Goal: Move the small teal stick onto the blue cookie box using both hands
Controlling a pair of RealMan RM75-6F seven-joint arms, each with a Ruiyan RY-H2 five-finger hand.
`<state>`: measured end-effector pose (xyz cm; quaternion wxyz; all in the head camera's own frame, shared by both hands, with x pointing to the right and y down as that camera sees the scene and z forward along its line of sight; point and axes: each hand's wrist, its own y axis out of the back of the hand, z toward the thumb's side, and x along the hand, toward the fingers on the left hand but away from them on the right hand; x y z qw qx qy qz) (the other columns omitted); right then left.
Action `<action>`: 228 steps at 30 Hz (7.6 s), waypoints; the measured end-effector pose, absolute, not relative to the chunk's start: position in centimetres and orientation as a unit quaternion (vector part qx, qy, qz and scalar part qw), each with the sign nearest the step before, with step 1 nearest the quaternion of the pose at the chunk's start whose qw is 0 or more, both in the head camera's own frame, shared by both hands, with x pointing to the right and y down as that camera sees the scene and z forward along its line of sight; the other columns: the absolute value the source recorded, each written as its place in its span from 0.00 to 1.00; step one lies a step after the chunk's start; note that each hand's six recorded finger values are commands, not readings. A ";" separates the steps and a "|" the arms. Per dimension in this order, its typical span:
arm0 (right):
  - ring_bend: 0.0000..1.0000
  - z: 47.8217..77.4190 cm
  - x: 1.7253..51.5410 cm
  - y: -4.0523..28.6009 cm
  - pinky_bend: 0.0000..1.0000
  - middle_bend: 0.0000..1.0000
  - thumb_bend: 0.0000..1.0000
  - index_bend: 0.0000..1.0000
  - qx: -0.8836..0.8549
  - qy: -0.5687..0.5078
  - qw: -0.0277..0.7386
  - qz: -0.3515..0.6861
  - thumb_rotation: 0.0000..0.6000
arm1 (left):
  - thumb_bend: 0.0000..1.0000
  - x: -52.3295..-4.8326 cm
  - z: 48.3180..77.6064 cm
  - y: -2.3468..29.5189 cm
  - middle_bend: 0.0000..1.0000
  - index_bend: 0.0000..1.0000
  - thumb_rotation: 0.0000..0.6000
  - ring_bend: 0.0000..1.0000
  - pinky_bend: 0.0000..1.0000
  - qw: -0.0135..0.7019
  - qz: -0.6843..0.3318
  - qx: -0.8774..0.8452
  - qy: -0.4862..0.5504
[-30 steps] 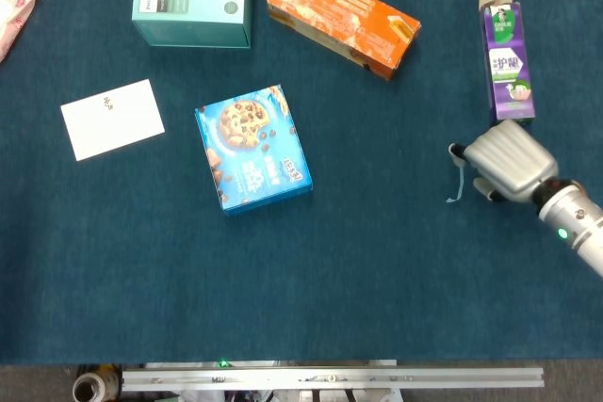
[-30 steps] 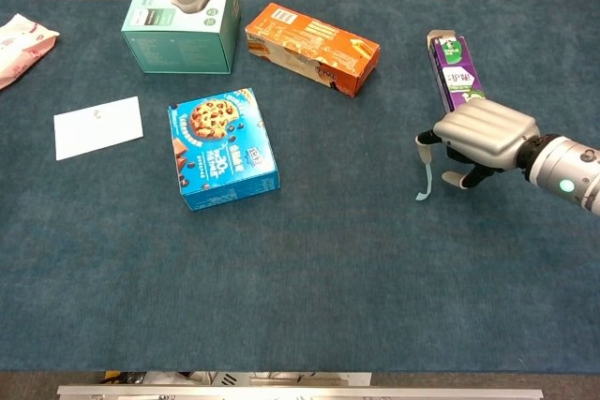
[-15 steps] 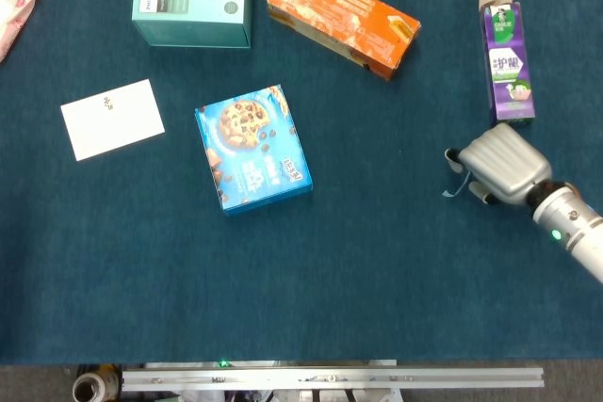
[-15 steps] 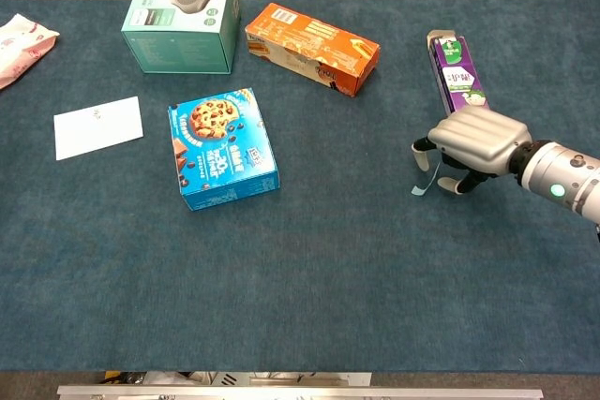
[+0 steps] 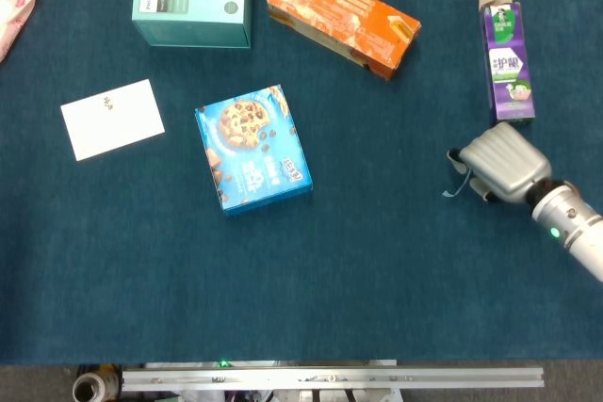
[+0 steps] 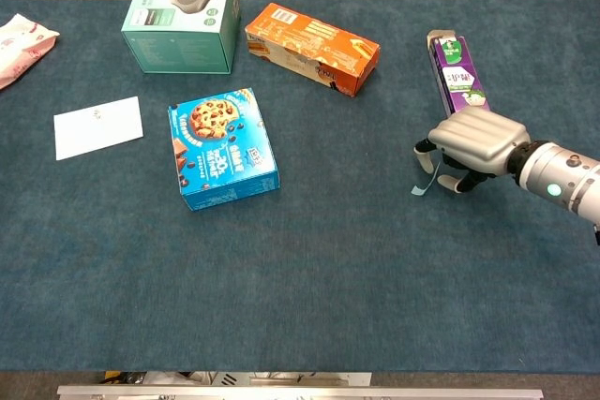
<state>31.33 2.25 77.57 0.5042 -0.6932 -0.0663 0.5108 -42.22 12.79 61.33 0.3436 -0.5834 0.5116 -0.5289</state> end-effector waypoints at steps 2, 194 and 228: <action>1.00 77.7 31.4 2.2 1.00 1.00 0.35 0.51 -0.692 -0.065 0.504 0.512 1.00 | 0.34 -42.3 61.3 12.8 0.15 0.14 1.00 0.14 0.08 0.343 -0.529 -0.583 0.512; 0.62 59.8 40.9 0.9 0.64 0.67 0.37 0.46 -0.553 -0.362 0.444 0.604 1.00 | 0.81 -28.4 68.5 2.3 1.00 0.13 1.00 1.00 1.00 0.409 -0.428 -0.777 0.213; 0.64 60.8 43.9 1.3 0.64 0.65 0.37 0.46 -0.550 -0.369 0.416 0.623 1.00 | 0.81 -19.3 71.7 1.0 1.00 0.14 1.00 1.00 1.00 0.421 -0.448 -0.779 0.122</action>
